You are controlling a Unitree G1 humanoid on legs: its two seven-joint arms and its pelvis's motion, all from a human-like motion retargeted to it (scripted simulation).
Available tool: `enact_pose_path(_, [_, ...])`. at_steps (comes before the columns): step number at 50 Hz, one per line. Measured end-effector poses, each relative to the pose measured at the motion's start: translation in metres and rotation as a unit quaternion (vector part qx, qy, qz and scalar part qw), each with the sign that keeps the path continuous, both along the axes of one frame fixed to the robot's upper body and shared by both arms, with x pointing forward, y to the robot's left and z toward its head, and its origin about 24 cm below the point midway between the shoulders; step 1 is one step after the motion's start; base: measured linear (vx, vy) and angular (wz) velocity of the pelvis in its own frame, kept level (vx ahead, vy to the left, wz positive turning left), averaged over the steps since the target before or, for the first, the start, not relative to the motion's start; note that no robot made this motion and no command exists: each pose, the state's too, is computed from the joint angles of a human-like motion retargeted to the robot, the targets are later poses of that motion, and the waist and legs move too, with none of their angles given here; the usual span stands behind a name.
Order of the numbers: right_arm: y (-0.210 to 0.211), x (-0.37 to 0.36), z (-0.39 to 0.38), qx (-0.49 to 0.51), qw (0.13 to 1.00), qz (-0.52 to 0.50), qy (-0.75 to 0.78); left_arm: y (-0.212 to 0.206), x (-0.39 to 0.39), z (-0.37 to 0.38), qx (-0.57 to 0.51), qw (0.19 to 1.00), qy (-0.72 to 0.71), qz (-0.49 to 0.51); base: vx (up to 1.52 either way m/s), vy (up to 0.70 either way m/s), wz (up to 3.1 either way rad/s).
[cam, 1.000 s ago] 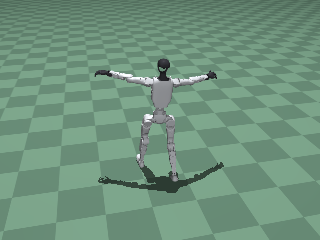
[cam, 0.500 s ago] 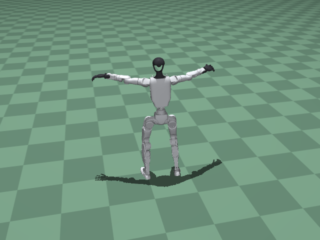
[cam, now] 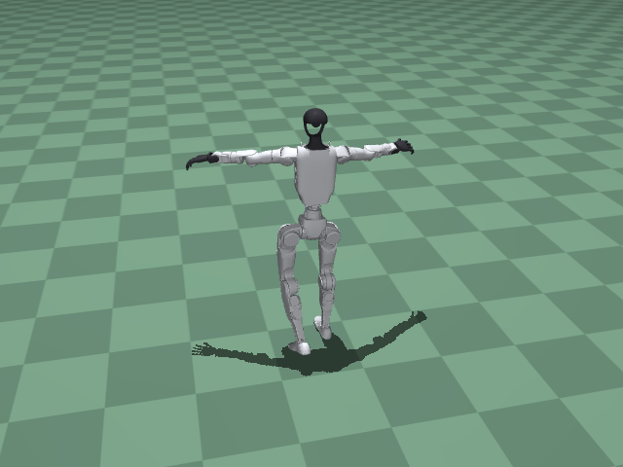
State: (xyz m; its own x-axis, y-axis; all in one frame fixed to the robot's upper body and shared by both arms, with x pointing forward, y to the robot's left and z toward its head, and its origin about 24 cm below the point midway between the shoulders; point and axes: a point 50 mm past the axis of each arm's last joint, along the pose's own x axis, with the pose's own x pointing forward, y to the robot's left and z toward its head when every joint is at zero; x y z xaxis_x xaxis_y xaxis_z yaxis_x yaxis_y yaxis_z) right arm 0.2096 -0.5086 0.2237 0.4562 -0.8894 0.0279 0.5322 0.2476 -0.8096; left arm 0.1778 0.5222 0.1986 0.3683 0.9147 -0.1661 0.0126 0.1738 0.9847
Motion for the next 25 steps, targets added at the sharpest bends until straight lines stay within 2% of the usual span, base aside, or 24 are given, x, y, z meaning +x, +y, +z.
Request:
enact_pose_path(3, [0.003,0.005,-0.008,-0.008,0.999,0.019,0.031,0.004,-0.010,0.003,-0.018,1.000,-0.018,0.005,-1.18,0.04,-0.29])
enact_pose_path(10, [0.029,0.046,0.048,-0.051,0.994,0.087,-0.037,0.017,-0.044,0.054,0.035,0.998,-0.009,0.052,-1.20,-0.03,-0.61])
enact_pose_path(15, [0.049,0.072,0.042,-0.039,0.993,0.109,-0.037,0.019,-0.052,0.026,-0.003,0.994,-0.014,0.106,-1.10,-0.25,-0.80])
enact_pose_path(20, [0.060,0.084,0.038,-0.046,0.990,0.130,-0.024,0.014,-0.051,-0.020,-0.065,0.992,-0.015,0.104,-1.21,-0.39,-0.05])
enact_pose_path(25, [0.056,0.073,0.087,-0.107,0.988,0.100,-0.058,0.016,-0.040,0.017,-0.015,0.996,-0.048,0.080,-1.33,-0.35,0.84])
